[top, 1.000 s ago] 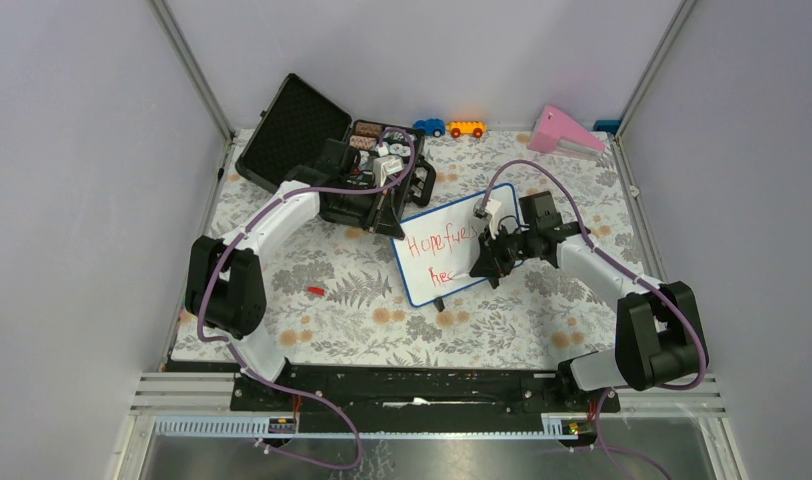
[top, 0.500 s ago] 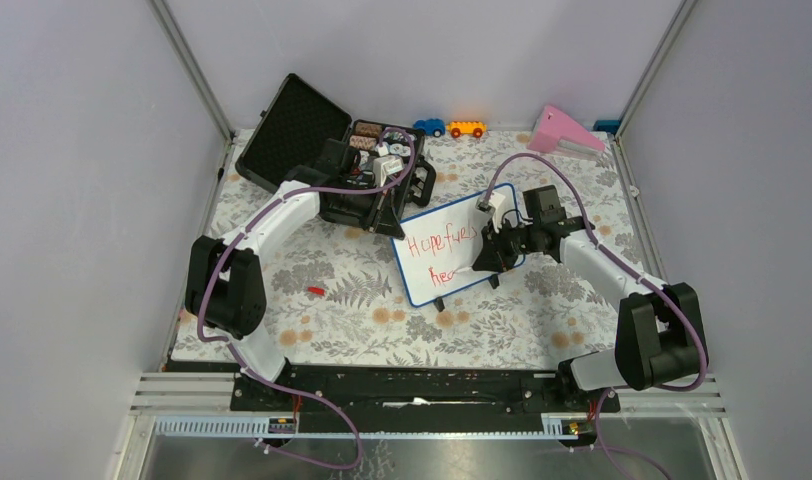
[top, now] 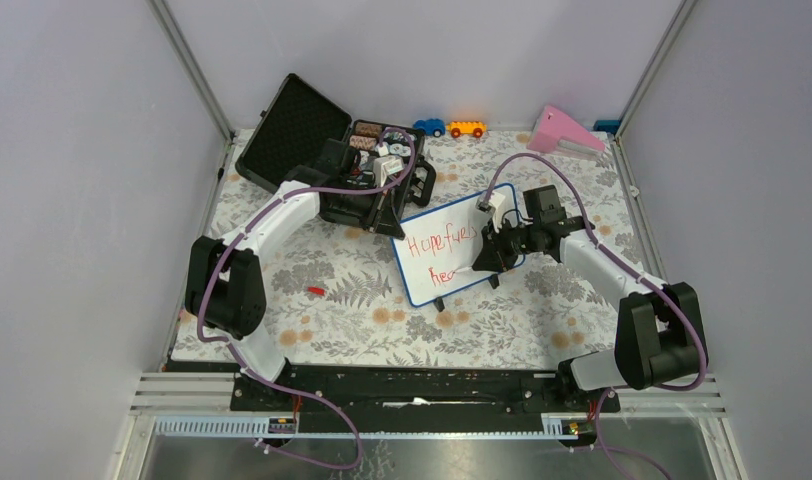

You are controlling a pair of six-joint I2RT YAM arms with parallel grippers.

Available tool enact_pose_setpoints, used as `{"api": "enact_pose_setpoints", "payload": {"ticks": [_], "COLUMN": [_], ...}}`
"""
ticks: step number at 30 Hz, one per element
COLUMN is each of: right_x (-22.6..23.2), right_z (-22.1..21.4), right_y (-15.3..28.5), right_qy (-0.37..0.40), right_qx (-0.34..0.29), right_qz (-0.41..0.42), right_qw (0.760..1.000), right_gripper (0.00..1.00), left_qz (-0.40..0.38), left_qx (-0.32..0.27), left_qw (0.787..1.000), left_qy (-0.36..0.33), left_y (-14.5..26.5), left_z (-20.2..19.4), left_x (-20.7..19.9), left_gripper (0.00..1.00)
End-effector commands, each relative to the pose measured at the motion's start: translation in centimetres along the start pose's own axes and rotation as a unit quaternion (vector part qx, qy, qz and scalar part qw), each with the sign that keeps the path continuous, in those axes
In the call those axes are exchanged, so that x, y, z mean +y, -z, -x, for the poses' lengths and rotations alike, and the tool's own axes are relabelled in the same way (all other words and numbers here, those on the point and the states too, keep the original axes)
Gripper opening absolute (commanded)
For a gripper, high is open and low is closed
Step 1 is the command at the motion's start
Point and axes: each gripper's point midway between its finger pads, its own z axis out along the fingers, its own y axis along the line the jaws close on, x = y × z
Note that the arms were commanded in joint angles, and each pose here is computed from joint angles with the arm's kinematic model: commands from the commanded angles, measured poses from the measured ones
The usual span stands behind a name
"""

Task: Write a sentence on the whiteboard

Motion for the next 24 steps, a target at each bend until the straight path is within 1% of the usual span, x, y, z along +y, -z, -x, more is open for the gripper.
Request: {"api": "enact_pose_setpoints", "payload": {"ticks": [1,12,24], "right_x": [-0.9,-0.9,-1.1], "right_z": [0.9,-0.6,0.1], "right_y": [0.1,-0.1,0.7], "right_qy": [0.026,0.026,0.042], "right_qx": [-0.009,0.014,0.016], "right_qz": [-0.009,-0.007,-0.02], "right_qw": [1.0,1.0,0.999], "right_gripper": [0.0,0.0,0.0], "left_qz": [0.008,0.007,0.006], "left_qx": [0.004,0.004,0.004], "left_qw": [1.0,1.0,1.0], "left_qy": [-0.03,-0.029,-0.029], "left_y": [-0.2,-0.2,-0.3], "left_z": [-0.1,0.0,0.0], "left_x": [-0.5,-0.5,-0.4], "left_gripper": [0.0,0.0,0.0]}}
